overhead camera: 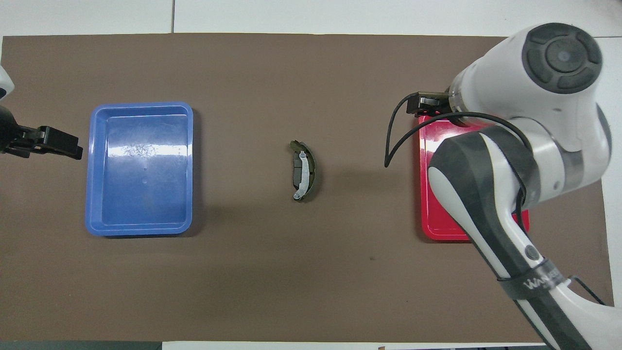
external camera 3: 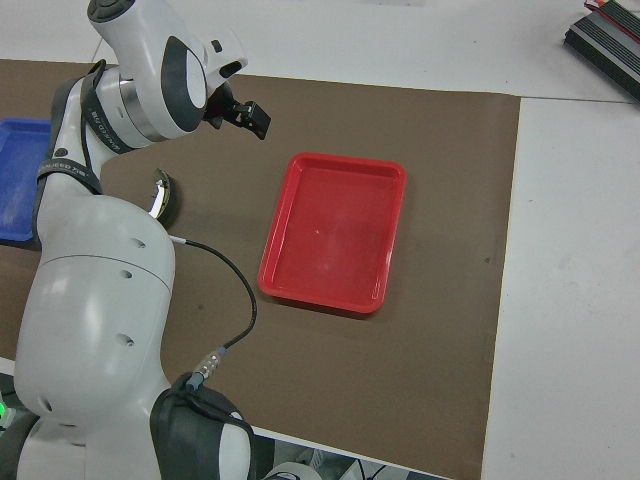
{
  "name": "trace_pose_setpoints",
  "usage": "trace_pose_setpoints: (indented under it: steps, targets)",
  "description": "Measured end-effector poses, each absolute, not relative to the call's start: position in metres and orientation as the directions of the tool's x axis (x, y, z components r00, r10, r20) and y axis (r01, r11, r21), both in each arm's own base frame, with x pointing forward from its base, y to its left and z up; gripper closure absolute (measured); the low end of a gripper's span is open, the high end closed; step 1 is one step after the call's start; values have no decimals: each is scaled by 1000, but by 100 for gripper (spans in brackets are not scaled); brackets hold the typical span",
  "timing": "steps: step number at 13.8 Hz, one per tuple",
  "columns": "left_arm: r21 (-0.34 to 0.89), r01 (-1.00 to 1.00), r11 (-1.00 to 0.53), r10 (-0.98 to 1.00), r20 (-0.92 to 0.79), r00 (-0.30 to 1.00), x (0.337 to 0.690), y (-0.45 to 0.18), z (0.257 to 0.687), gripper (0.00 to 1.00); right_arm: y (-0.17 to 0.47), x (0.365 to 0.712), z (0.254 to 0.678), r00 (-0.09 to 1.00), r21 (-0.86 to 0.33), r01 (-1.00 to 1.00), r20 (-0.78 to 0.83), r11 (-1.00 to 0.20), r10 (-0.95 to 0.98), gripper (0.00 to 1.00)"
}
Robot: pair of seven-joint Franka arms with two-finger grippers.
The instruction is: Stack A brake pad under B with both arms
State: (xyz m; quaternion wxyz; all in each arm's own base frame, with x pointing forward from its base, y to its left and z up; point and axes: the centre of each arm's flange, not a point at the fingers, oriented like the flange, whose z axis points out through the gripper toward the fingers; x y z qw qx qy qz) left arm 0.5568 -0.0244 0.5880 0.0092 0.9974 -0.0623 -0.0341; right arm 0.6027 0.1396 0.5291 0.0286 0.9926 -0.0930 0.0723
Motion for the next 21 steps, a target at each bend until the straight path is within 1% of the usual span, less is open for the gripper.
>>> trace_pose_setpoints:
  steps: [4,8,10,12,14,21]
  targets:
    - [23,-124,-992,-125,-67,990,557,-24,588,0,94,580,573,974,74,-199,126,-977,-188,0]
    - [23,-124,-992,-125,-67,990,557,-24,588,0,44,543,614,981,106,-191,58,-976,-186,0]
    - [23,-123,-992,-125,-67,990,557,-24,588,0,12,530,627,982,101,-187,20,-977,-186,0]
    - [23,-123,-992,-125,-67,990,557,-24,588,0,-16,526,631,983,75,-181,-7,-981,-182,0]
    - [23,-123,-992,-125,-67,990,557,-24,588,0,-28,526,627,982,65,-183,-25,-981,-185,0]
    - [23,-123,-992,-125,-67,990,557,-24,588,0,-15,528,624,986,66,-158,-35,-985,-161,0]
